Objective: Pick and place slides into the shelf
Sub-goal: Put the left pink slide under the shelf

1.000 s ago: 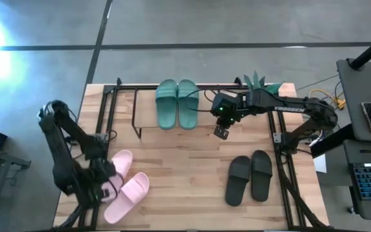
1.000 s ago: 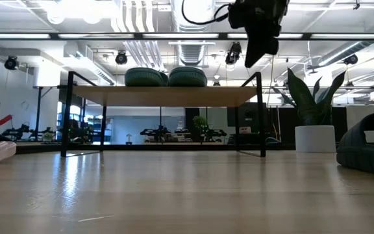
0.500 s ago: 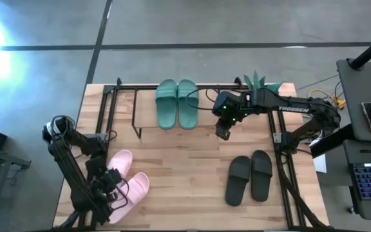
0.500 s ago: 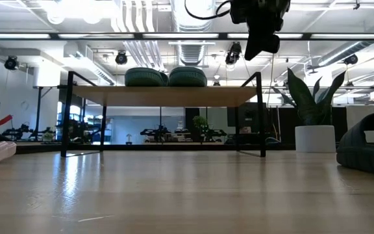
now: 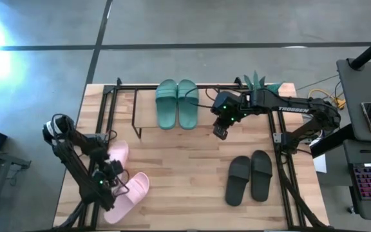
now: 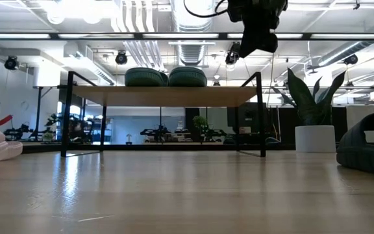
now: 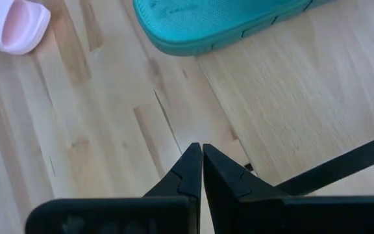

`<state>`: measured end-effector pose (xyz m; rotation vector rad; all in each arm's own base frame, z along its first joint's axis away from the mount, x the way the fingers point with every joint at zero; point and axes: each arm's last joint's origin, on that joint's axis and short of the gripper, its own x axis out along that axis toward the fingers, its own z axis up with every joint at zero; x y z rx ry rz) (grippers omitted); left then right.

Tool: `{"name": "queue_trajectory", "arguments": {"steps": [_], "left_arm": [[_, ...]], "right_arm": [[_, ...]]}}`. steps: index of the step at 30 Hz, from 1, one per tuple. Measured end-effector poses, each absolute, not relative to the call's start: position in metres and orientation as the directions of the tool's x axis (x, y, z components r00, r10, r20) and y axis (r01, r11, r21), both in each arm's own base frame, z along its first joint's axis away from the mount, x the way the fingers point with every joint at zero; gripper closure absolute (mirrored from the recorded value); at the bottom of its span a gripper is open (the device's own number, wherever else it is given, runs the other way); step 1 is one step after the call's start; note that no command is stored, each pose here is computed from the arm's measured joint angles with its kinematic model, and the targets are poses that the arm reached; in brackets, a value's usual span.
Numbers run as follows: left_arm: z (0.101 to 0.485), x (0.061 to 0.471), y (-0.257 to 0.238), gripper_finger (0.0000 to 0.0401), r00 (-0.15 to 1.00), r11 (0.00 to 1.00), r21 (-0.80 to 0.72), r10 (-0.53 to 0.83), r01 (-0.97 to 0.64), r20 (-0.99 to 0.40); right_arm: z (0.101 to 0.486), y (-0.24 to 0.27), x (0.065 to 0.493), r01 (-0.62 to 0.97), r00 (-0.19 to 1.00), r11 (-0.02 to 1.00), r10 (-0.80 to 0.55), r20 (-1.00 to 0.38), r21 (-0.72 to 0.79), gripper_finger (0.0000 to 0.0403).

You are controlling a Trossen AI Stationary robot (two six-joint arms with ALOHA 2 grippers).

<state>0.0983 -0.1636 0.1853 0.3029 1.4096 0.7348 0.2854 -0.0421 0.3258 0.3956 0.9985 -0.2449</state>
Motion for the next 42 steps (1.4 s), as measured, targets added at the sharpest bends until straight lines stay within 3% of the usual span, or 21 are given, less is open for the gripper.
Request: {"name": "queue_trajectory", "arguments": {"steps": [5, 12, 22, 29, 42], "left_arm": [[0.181, 0.099, -0.157, 0.0188, 0.059, 0.839, 0.449, 0.488, -0.308, -0.871], [0.206, 0.093, -0.143, 0.0217, 0.064, 0.826, 0.436, 0.487, -0.356, -0.871], [0.216, 0.092, -0.134, 0.0226, 0.266, 0.887, 0.367, 0.439, -0.28, -0.858], [0.209, 0.09, -0.133, 0.0226, 0.24, 0.922, 0.302, 0.358, -0.241, -0.902], [0.185, 0.083, -0.126, 0.0226, 0.141, 0.92, 0.349, 0.375, -0.179, -0.916]], "right_arm": [[0.326, -0.042, 0.285, 0.399, 0.522, 0.889, -0.019, -0.853, 0.224, 0.0394], [0.326, -0.041, 0.286, 0.407, 0.521, 0.884, -0.018, -0.853, 0.23, 0.0394], [0.325, -0.041, 0.286, 0.406, 0.521, 0.885, -0.018, -0.853, 0.229, 0.0394], [0.323, -0.041, 0.285, 0.406, 0.515, 0.886, -0.017, -0.857, 0.226, 0.0394], [0.323, -0.041, 0.286, 0.405, 0.513, 0.889, -0.027, -0.858, 0.215, 0.0394]]}}
